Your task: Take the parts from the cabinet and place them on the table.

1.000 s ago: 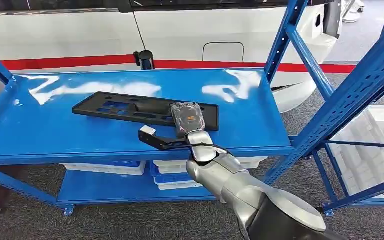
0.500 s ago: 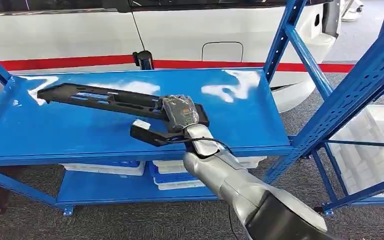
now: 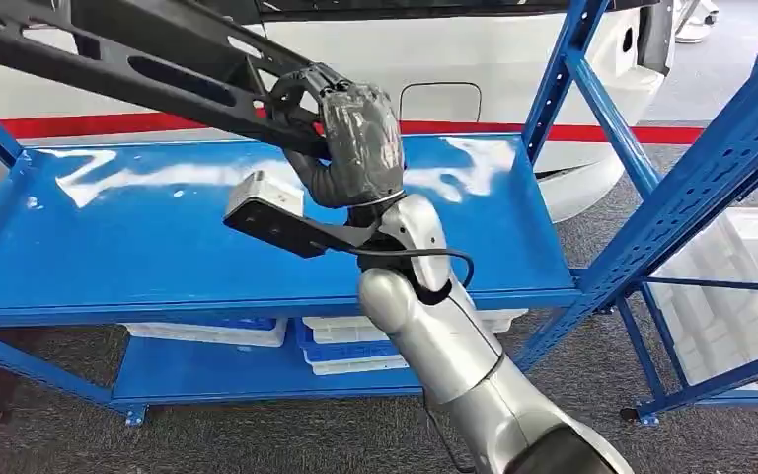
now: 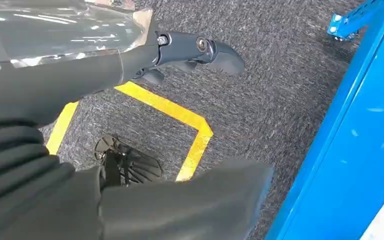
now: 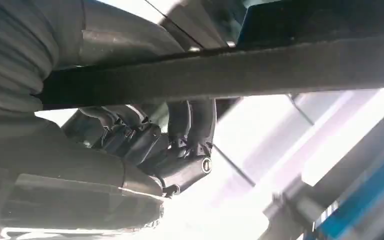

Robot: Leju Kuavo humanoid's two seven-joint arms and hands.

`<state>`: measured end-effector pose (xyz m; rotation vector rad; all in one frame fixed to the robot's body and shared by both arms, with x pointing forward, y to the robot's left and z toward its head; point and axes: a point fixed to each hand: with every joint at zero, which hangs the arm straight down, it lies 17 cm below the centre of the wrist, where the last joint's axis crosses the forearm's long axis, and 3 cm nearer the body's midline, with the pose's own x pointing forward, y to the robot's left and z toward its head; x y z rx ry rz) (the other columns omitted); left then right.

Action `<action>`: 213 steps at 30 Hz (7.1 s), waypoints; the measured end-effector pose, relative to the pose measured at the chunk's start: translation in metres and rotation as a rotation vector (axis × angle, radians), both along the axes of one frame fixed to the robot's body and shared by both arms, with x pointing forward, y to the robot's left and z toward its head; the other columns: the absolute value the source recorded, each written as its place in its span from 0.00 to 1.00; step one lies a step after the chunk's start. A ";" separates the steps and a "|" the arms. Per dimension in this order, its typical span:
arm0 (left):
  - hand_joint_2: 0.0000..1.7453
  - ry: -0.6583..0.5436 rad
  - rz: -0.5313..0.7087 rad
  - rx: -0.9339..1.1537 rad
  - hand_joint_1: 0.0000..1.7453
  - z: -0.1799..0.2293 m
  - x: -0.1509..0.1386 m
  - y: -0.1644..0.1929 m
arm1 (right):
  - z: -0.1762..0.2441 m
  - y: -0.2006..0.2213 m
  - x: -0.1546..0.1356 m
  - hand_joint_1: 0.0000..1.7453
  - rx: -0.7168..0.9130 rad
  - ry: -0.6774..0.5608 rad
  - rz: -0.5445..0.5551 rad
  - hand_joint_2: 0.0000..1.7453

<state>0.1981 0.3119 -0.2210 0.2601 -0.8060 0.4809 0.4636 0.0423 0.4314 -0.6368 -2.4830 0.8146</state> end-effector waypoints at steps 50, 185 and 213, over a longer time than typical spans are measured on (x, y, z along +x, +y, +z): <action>1.00 0.081 -0.036 -0.089 0.00 -0.015 -0.019 -0.017 | -0.010 -0.083 -0.074 1.00 0.388 -0.003 0.173 1.00; 1.00 -0.111 0.000 -0.166 0.00 0.024 0.067 -0.049 | -0.109 -0.198 -0.022 1.00 0.469 0.227 0.035 1.00; 1.00 -0.130 0.064 -0.149 0.00 0.021 0.051 -0.036 | -0.118 -0.181 -0.011 1.00 0.475 0.269 0.064 1.00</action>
